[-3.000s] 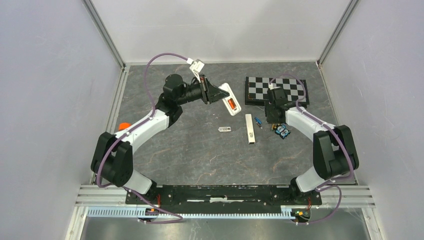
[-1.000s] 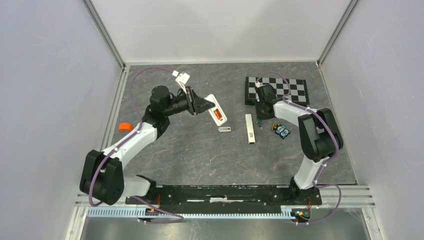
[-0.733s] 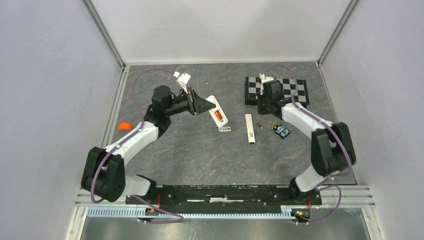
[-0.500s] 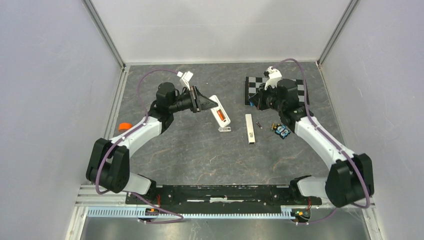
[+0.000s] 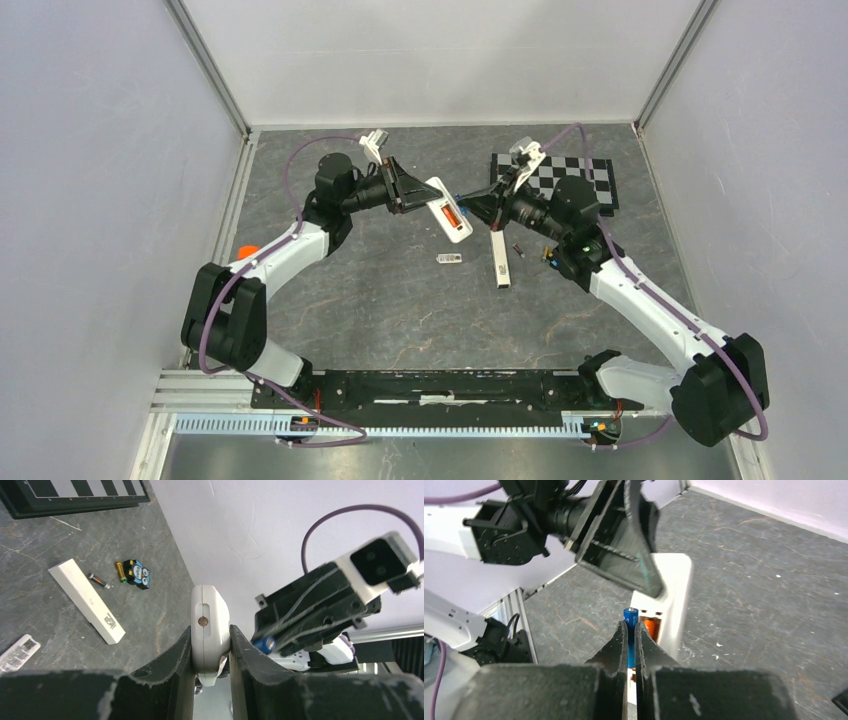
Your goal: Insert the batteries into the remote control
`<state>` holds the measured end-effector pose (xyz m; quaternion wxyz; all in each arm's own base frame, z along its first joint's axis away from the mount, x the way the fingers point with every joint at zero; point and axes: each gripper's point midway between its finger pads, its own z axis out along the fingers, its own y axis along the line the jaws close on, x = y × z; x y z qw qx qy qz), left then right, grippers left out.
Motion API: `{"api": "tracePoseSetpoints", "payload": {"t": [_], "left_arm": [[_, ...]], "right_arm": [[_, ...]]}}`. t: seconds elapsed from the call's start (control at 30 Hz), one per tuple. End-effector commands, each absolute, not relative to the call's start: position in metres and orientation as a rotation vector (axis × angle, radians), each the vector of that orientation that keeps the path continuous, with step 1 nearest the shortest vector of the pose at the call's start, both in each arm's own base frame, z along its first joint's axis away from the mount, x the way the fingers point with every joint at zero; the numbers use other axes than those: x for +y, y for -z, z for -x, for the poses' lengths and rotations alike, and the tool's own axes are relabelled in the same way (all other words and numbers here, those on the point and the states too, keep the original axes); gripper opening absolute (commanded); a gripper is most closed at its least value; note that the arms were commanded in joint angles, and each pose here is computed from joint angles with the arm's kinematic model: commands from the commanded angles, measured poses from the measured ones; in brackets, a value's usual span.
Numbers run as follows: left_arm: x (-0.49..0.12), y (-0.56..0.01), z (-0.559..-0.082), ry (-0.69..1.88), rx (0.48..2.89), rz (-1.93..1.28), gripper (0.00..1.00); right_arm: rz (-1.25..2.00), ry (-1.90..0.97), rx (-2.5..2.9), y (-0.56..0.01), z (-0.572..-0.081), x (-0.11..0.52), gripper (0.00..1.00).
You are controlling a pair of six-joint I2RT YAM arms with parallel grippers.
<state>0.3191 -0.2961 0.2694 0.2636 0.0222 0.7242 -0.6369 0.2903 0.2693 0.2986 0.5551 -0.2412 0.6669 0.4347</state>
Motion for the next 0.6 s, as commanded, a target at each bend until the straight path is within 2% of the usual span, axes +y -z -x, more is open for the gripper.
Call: {"api": "tracePoseSetpoints", "payload": {"t": [0.0, 0.57], "left_arm": [[-0.298, -0.31, -0.315, 1.811, 1.883, -0.095, 0.02], [-0.295, -0.313, -0.302, 1.829, 1.924, -0.09, 0.02]], "right_arm": [[0.619, -0.988, 1.474, -0.323, -0.289, 0.284, 0.03], [0.703, -0.878, 1.331, -0.331, -0.283, 0.279, 0.03]]}}
